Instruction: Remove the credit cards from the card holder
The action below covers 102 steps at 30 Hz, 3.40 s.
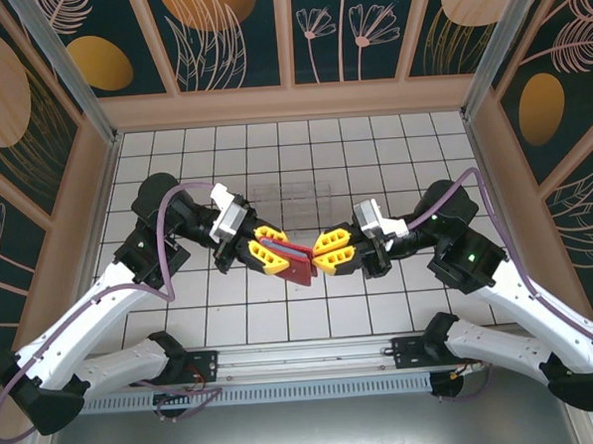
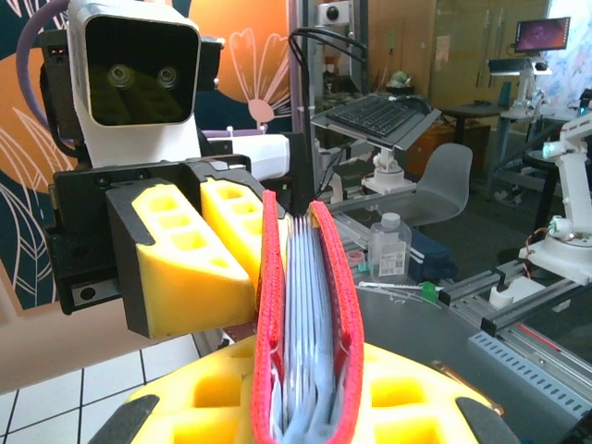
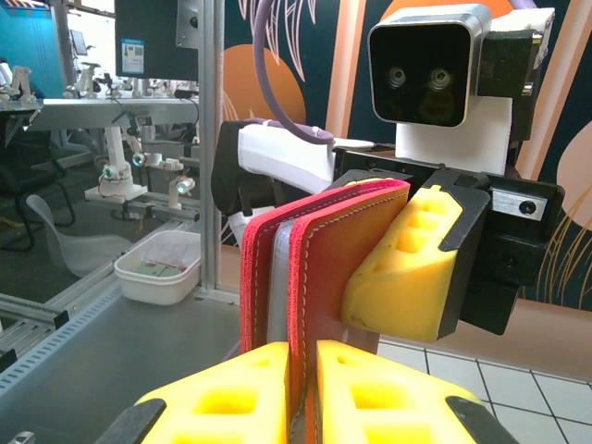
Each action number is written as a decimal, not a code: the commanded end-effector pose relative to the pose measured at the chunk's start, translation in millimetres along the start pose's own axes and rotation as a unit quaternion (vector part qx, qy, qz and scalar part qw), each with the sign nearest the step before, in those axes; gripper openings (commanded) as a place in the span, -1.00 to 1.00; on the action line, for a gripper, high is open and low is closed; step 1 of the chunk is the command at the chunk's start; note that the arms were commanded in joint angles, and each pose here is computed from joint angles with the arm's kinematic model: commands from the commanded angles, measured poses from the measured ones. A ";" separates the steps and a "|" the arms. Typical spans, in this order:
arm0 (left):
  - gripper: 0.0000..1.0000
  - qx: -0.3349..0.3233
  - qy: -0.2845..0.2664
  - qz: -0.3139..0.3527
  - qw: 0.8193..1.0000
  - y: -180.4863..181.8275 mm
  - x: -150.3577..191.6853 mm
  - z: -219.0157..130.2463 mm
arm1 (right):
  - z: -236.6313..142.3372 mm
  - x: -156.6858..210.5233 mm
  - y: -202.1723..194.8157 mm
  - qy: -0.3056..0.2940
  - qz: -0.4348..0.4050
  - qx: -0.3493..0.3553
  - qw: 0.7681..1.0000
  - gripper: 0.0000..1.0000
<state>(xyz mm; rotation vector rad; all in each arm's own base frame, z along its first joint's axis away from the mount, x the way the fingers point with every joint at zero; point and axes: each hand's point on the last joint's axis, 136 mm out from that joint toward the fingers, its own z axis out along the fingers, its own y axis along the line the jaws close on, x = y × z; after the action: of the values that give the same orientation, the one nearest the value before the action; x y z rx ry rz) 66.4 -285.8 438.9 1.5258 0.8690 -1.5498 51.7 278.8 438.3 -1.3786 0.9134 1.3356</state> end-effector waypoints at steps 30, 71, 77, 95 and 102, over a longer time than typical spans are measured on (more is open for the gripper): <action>0.24 -0.273 -0.002 0.061 0.960 67.3 -9.0 -31.5 | 0.0 27.4 -57.1 0.072 -0.002 0.168 0.983 -1.00; 0.56 -0.538 -0.014 -0.055 0.841 131.0 72.6 -108.4 | -39.6 40.2 -125.0 0.117 0.056 0.378 0.917 -1.00; 0.29 -0.416 -0.053 -0.025 0.907 105.6 63.5 -69.8 | -39.5 25.4 -117.2 0.089 0.070 0.354 0.928 -1.00; -0.25 -0.353 -0.077 0.025 0.932 69.7 34.8 -58.2 | -34.7 -16.3 -56.7 0.005 0.098 0.159 0.982 -1.00; 0.15 -0.374 -0.090 0.029 0.923 66.4 31.6 -66.7 | -40.9 -17.0 -64.6 0.006 0.108 0.195 0.975 -1.00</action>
<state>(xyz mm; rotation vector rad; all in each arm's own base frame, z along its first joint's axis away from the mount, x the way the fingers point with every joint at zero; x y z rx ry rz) 162.0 -266.5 396.9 0.8526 1.1680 -1.0988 128.3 260.4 439.8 -1.0321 1.3511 1.2226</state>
